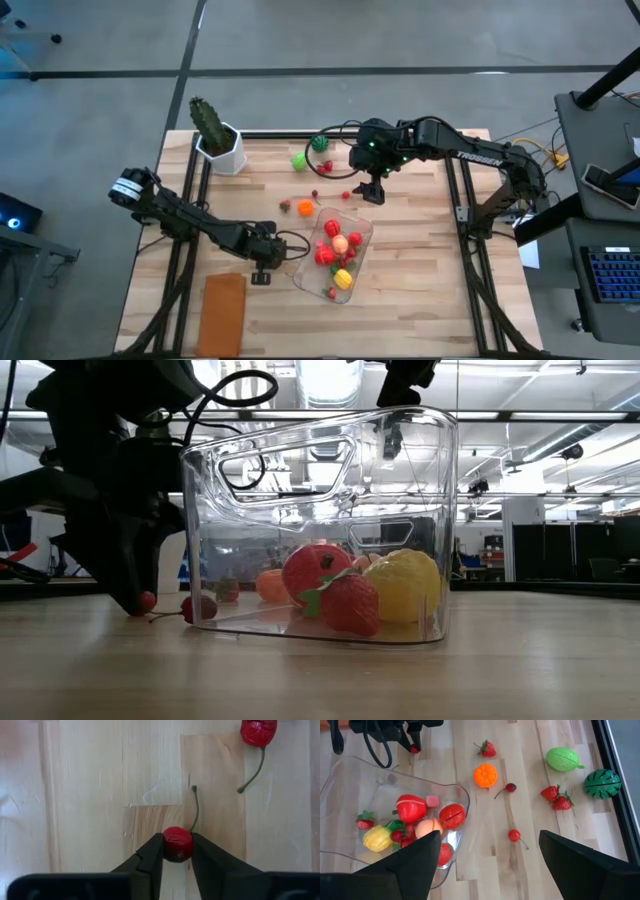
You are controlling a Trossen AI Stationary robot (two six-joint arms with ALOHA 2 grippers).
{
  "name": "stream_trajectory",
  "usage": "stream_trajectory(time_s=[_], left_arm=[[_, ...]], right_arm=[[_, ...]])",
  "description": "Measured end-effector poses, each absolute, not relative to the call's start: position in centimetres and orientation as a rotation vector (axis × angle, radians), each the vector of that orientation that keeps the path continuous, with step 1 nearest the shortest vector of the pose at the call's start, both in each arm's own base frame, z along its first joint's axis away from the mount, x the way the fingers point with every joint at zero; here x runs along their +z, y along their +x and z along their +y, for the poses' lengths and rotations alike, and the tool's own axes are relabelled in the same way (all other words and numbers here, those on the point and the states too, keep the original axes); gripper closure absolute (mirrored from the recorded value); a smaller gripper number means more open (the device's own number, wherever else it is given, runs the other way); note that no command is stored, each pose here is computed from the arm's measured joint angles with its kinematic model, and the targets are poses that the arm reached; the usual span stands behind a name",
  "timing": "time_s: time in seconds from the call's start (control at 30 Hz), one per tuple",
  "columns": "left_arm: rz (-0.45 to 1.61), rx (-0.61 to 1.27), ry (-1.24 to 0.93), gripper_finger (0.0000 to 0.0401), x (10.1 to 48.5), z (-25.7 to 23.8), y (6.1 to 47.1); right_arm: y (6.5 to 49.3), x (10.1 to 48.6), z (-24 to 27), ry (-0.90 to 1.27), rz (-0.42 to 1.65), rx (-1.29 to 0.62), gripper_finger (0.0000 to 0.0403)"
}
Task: Pick and placing Produce into tupperware
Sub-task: Put the red cherry into the transparent bin
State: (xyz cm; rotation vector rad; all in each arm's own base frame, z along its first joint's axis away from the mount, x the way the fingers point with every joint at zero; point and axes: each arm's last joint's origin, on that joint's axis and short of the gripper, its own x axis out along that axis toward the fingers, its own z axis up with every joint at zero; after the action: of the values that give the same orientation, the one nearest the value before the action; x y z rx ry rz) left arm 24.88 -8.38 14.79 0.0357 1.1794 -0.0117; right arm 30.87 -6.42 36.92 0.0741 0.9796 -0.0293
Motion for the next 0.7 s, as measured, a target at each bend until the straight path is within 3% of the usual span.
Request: stream_trajectory(time_s=[0.13,0.43,0.57,0.7], left_arm=[[1.177,-0.006,0.036,0.0334,16.3,-8.5,25.2],[0.939,0.102,0.05,0.0336,26.0,-8.0,26.5],[0.82,-0.005,-0.087,0.0336,28.7,-7.6,28.0],[0.737,-0.201,-0.355,0.0335,28.7,-7.7,30.8]], right_arm=[[30.8,37.0,-6.4,0.101,0.977,-0.044,0.0074],[28.8,39.0,-6.3,0.053,0.92,-0.174,0.0074],[27.1,40.3,-6.3,0.041,0.879,-0.215,0.0074],[25.7,41.2,-6.2,0.072,0.859,-0.239,0.0074]])
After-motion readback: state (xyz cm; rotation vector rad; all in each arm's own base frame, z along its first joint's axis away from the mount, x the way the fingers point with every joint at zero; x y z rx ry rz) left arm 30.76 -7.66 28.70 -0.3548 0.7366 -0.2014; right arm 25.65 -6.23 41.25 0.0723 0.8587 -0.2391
